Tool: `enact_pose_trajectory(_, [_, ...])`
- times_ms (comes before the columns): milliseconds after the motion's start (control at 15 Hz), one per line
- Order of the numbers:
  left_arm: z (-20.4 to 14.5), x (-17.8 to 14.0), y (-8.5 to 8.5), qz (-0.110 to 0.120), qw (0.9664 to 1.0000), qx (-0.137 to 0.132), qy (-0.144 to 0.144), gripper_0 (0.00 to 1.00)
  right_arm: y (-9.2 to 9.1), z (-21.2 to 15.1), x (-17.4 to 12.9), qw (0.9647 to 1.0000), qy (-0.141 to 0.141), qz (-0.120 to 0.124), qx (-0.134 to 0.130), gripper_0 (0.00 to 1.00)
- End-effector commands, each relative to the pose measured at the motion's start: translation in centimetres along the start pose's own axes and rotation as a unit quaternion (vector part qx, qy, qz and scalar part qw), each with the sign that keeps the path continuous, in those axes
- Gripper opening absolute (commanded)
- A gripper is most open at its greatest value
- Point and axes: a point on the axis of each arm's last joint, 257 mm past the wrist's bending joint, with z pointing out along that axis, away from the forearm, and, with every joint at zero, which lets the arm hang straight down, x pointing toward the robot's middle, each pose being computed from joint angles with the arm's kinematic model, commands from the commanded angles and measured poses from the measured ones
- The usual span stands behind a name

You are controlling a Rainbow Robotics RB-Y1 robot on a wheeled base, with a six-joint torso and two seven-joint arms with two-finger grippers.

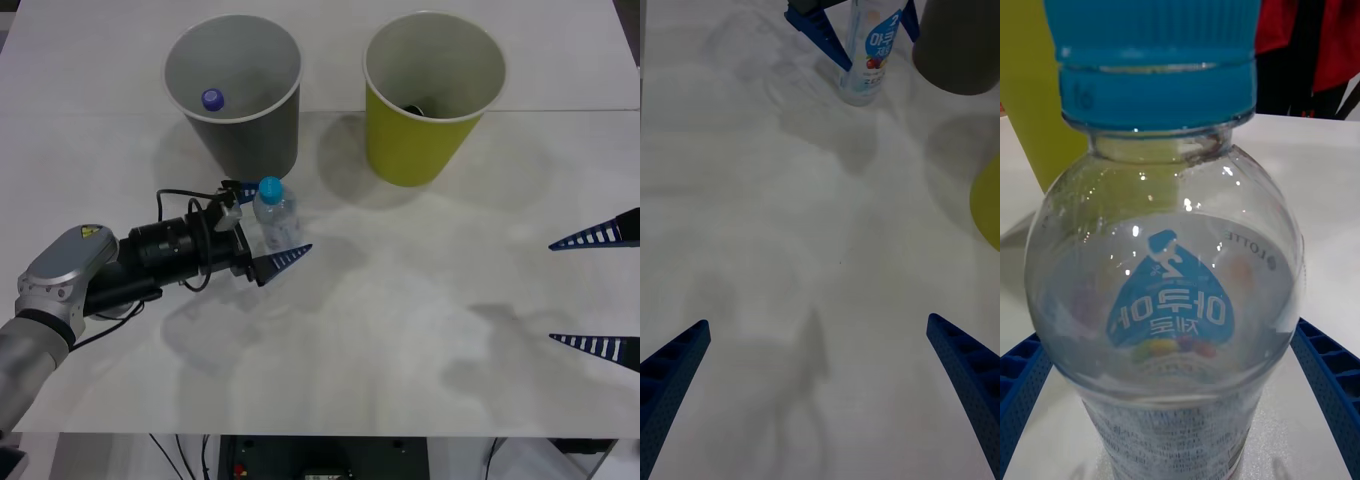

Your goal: Put the can into the green bin and the plastic bottle into the gray bin

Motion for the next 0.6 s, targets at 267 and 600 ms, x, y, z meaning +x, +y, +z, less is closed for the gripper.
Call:
enact_pose_trajectory(267, [0.77, -0.18, 0.07, -0.008, 1.0000, 0.001, -0.002, 0.00, 0.00, 0.00, 0.00, 1.0000, 0.000, 0.000, 0.000, 1.00])
enact_pose_trajectory(600, [0.64, -0.22, -0.07, -0.015, 0.9999, 0.003, -0.004, 0.00, 0.00, 0.00, 0.00, 1.0000, 0.000, 0.000, 0.000, 1.00])
